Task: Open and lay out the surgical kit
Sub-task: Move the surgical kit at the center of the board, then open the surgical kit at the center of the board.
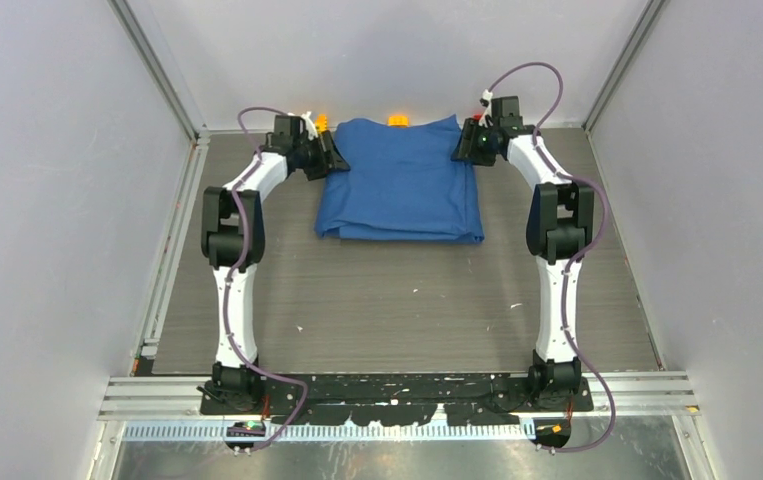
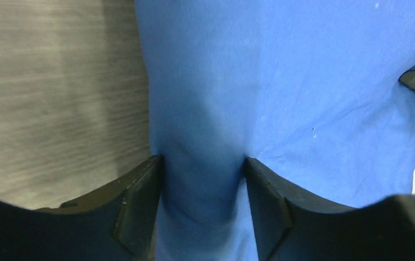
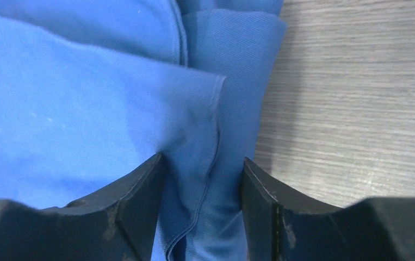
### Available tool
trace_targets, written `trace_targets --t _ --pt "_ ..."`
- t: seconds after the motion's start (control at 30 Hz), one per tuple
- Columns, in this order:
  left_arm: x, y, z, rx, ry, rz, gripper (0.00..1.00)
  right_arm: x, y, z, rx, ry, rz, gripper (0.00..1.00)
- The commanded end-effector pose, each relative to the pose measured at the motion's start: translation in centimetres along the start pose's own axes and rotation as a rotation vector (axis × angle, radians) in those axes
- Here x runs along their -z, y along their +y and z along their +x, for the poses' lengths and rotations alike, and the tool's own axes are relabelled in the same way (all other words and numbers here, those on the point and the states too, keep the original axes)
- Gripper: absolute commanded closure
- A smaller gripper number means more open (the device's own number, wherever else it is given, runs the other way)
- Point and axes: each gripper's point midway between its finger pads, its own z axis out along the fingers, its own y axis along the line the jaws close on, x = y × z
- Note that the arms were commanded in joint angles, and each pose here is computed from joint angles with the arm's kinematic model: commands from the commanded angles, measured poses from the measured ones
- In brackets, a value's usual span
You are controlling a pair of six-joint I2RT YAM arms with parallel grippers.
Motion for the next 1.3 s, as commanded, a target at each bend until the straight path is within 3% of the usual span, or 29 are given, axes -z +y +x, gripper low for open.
trace_targets --t 0.0,0.1,0.23,0.33,0.47,0.57,0.77,1.0,1.13,1.27 --pt "3.0 -2.9 0.4 -0.104 0.02 -0.006 0.35 5.5 4.9 -3.3 0.082 -0.113 -0.063 0.39" --pt "5.9 -4.4 -1.9 -0.225 -0.066 -0.021 0.25 9.3 4.4 -5.3 0.089 -0.189 -0.043 0.29" --pt "9.1 -8.5 -3.2 -0.408 -0.149 0.032 0.03 13.9 3.5 -6.0 0.085 -0.237 -0.034 0.13" --pt "9.7 -11.8 -1.4 -0.592 -0.125 0.088 0.01 16.8 3.0 -5.1 0.109 -0.243 -0.031 0.13" --pt "9.3 -16.4 4.5 -0.925 0.01 0.19 0.01 19.6 2.4 -1.9 0.151 -0.213 -0.021 0.13" --pt "8.7 -19.6 9.4 -1.121 0.115 0.295 0.02 22.0 0.1 -0.6 0.12 -0.223 0.012 0.14" --pt "5.7 -23.6 16.5 -1.304 0.232 0.405 0.04 24.2 -3.2 2.9 0.052 -0.185 0.04 0.15" --pt "2.2 -25.8 19.6 -1.349 0.277 0.423 0.1 24.5 -4.3 6.6 0.015 -0.14 0.041 0.16" --pt "1.3 -26.4 19.5 -1.328 0.267 0.423 0.19 24.4 -4.3 7.6 0.004 -0.121 0.03 0.17" --pt "1.5 -26.6 19.8 -1.306 0.278 0.444 0.38 24.1 -4.5 8.3 -0.005 -0.106 0.032 0.17"
